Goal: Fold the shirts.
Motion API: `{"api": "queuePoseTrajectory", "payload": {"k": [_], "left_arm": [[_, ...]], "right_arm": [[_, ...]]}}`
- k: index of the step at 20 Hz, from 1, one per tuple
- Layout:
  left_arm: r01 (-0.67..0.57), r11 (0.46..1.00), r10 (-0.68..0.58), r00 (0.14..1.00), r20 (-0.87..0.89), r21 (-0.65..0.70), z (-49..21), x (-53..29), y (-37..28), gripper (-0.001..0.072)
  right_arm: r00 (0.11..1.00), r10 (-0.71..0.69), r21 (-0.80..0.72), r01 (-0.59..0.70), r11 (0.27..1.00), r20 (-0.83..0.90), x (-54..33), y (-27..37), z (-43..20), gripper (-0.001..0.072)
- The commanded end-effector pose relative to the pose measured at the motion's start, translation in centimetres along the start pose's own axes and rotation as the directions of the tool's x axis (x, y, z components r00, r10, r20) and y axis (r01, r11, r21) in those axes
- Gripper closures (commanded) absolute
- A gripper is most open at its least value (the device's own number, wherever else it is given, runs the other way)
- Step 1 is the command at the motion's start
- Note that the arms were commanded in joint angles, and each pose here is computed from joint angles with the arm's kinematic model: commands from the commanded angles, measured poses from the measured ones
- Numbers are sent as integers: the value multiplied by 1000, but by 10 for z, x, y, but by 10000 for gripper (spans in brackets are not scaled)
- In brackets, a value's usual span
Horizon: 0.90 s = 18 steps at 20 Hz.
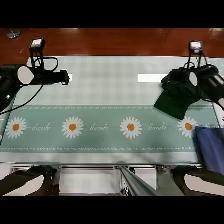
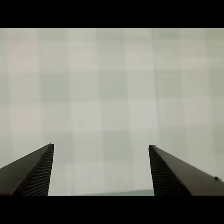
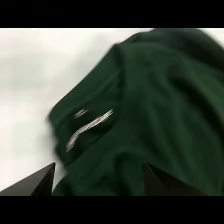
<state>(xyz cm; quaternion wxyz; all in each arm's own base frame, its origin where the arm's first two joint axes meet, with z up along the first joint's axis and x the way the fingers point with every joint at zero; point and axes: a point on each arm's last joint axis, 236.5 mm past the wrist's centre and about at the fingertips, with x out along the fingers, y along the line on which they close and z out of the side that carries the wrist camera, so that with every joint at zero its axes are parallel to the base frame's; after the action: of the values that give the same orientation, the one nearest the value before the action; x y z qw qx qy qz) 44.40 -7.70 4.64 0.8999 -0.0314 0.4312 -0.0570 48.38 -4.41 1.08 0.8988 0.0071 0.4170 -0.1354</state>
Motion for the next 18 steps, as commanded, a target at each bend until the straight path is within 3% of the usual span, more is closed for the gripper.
{"api": "queuePoseTrajectory", "payload": {"k": [1,3,7,8,9,10,12,15,18], "left_arm": [[-26,999,21,992,123,37,29,1,6,4],[-28,999,24,994,104,35,25,6,7,5],[11,999,-13,996,-85,-32,-21,16,-1,5],[11,999,-16,992,-122,-36,-30,15,-2,5],[14,1000,-13,988,-157,0,-37,13,-1,4],[11,998,2,979,-203,63,-44,8,4,5],[-31,996,52,961,-270,80,-47,-11,25,5],[-58,998,53,975,-215,-16,-16,-58,51,7],[105,994,-105,994,12,-38,24,-131,25,7]], "right_arm": [[993,-98,132,105,986,-60,50,-59,-1,84],[962,-156,124,187,975,-223,73,-86,-29,84],[862,6,173,95,980,-507,95,-58,-87,101],[842,54,187,57,981,-537,93,-47,-94,216],[827,111,190,-5,982,-552,87,-33,-95,507],[811,179,183,-90,979,-557,78,-18,-92,685],[816,276,199,-200,959,-508,48,1,-61,685],[903,354,183,-316,931,-244,-30,11,33,686],[916,387,104,-398,912,110,-141,19,117,686]]}}
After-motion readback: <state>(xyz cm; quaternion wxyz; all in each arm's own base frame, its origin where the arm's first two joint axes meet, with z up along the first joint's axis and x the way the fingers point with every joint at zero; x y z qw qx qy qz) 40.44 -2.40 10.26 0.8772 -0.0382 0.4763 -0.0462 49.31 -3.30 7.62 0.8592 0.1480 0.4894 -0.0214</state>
